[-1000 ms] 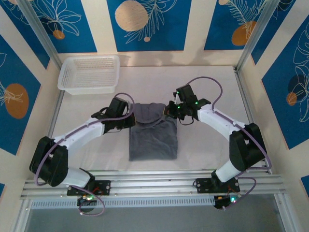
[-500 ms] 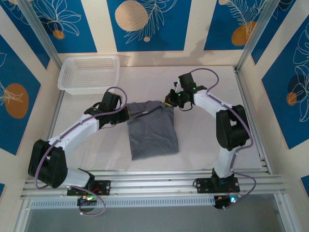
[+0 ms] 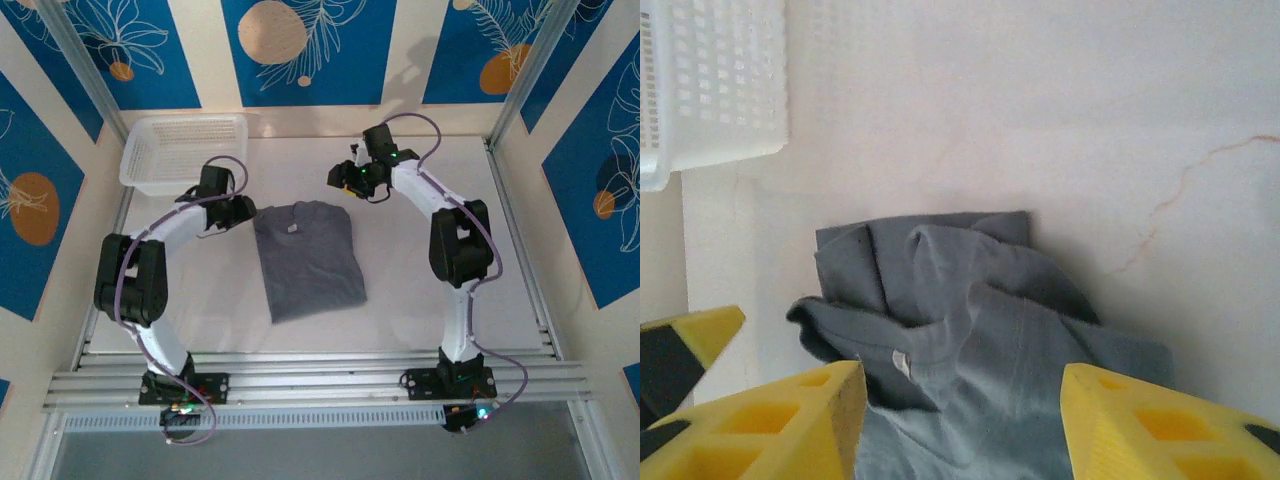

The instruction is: Fold the inside-out t-shirt

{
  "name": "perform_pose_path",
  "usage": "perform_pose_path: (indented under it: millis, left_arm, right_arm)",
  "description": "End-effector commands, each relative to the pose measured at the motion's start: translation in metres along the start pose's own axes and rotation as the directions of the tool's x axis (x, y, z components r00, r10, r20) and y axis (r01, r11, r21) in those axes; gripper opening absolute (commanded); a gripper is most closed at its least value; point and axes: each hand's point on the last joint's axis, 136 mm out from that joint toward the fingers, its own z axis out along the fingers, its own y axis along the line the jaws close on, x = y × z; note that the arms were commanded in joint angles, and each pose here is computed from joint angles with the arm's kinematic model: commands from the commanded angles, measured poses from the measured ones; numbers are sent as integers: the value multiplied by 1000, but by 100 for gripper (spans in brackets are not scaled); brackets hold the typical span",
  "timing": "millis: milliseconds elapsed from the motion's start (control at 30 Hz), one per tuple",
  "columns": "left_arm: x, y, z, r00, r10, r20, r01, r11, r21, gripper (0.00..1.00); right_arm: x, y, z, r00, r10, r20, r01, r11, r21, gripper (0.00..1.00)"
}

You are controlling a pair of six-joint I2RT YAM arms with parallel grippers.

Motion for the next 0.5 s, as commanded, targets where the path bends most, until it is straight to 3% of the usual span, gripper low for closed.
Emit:
perform_pose_path:
  millis: [0, 167, 300, 400, 467]
  left_arm:
    - [-3, -11, -26, 998, 45, 54, -49, 996, 74, 46]
    - [32, 11, -5, 996, 86, -31, -84, 995, 45, 54]
    - [34, 19, 17, 993, 109, -43, -108, 994, 31, 58]
    - [27, 13, 29, 992, 119, -35, -117, 992, 52, 58]
    - [24, 9, 37, 993, 114, -35, -112, 991, 69, 59]
  right_arm:
    - [19, -25, -16, 999, -37, 1, 37, 998, 45, 58]
    - [39, -45, 4, 996, -80, -45, 82, 996, 37, 64]
    - [43, -48, 28, 989, -123, -87, 127, 991, 43, 67]
    - [42, -53, 44, 985, -125, -120, 133, 989, 63, 55]
    - [43, -57, 53, 983, -126, -133, 138, 987, 81, 53]
